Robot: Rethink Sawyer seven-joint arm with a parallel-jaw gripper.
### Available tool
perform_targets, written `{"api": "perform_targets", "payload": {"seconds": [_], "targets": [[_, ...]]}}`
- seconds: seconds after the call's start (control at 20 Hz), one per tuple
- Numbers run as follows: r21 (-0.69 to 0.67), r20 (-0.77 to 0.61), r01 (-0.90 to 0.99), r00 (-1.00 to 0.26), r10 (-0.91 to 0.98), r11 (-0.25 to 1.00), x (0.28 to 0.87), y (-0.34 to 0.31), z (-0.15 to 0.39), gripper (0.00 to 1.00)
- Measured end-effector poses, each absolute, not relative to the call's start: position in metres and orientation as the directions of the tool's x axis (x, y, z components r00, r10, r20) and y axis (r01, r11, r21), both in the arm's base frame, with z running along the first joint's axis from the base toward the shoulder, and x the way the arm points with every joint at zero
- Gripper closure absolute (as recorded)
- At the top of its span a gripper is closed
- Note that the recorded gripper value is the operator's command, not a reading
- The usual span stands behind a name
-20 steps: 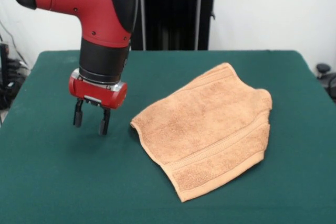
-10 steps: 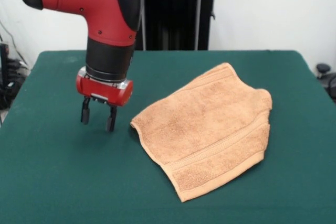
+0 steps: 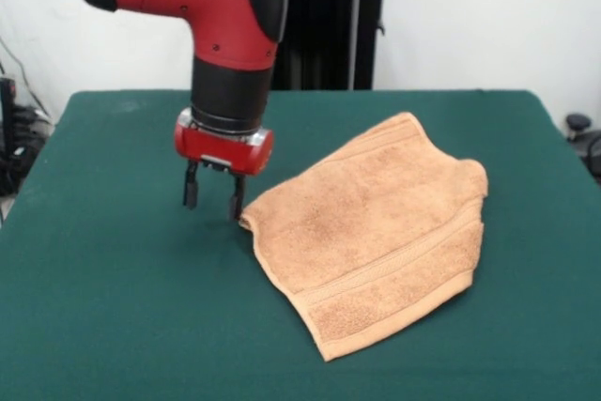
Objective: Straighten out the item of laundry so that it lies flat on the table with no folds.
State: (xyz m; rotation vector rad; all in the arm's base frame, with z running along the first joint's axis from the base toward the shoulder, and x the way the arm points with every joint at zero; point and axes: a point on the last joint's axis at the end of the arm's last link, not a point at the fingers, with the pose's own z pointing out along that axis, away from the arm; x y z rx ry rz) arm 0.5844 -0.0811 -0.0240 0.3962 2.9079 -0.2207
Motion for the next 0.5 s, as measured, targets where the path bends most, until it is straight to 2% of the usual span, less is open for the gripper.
{"api": "perform_targets", "payload": {"seconds": [0.5], "targets": [[-0.103,-0.225,0.296,-0.937,0.268,0.95,0.59,-0.066,-0.007,0.0]]}}
